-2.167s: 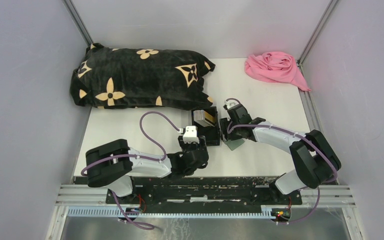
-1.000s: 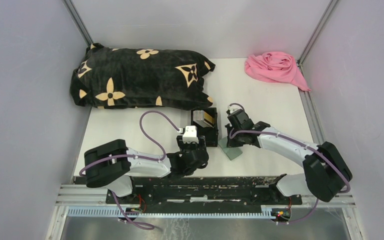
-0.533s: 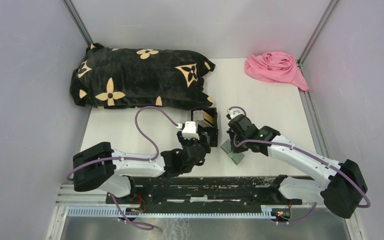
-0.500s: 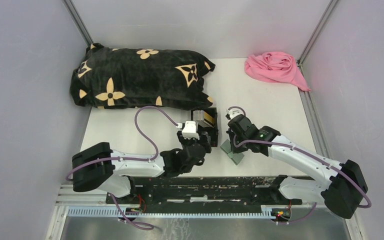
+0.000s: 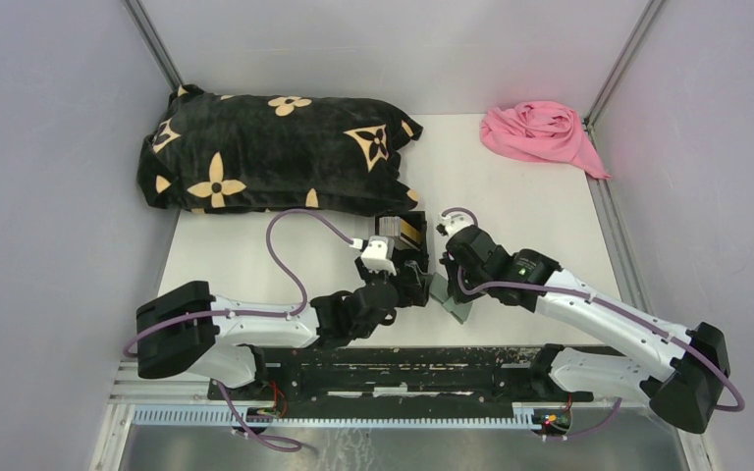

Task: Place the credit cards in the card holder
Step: Pick up the card holder from the center of the board.

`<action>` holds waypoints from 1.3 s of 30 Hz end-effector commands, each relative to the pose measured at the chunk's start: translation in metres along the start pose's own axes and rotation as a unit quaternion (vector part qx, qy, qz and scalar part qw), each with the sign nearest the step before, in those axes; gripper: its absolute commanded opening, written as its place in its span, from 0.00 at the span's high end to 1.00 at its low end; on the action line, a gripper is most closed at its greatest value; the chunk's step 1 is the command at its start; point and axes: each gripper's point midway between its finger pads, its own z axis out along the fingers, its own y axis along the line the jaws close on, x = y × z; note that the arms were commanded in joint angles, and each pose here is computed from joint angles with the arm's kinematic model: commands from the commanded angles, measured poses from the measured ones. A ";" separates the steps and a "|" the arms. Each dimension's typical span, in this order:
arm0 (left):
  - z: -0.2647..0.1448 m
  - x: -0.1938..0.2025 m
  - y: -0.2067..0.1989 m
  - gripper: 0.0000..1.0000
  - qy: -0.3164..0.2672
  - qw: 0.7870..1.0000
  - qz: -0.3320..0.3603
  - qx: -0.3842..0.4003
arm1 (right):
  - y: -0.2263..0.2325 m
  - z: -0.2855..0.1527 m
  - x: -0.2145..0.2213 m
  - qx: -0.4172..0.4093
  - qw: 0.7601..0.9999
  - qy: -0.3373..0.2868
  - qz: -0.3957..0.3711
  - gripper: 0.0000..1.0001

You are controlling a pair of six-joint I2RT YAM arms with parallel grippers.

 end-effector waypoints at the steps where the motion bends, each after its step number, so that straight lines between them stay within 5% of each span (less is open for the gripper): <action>1: -0.002 -0.013 -0.019 0.06 -0.013 0.997 -0.073 0.029 | 0.018 -0.016 -0.023 -0.030 0.999 -0.039 -0.002 0.99; 12: -0.004 -0.008 -0.018 0.06 0.006 0.985 -0.165 0.043 | 0.036 -0.023 -0.031 -0.048 0.997 -0.061 -0.010 0.99; 29: -0.015 -0.008 -0.039 0.19 0.039 0.946 -0.306 0.099 | 0.054 -0.019 -0.041 -0.054 0.995 -0.078 -0.027 0.99; 35: -0.019 -0.006 -0.040 0.36 0.043 0.938 -0.327 0.112 | 0.056 -0.021 -0.045 -0.052 0.994 -0.088 -0.028 0.99; 39: -0.020 -0.001 -0.039 0.67 0.047 0.931 -0.342 0.122 | 0.059 -0.021 -0.047 -0.053 0.994 -0.090 -0.024 0.99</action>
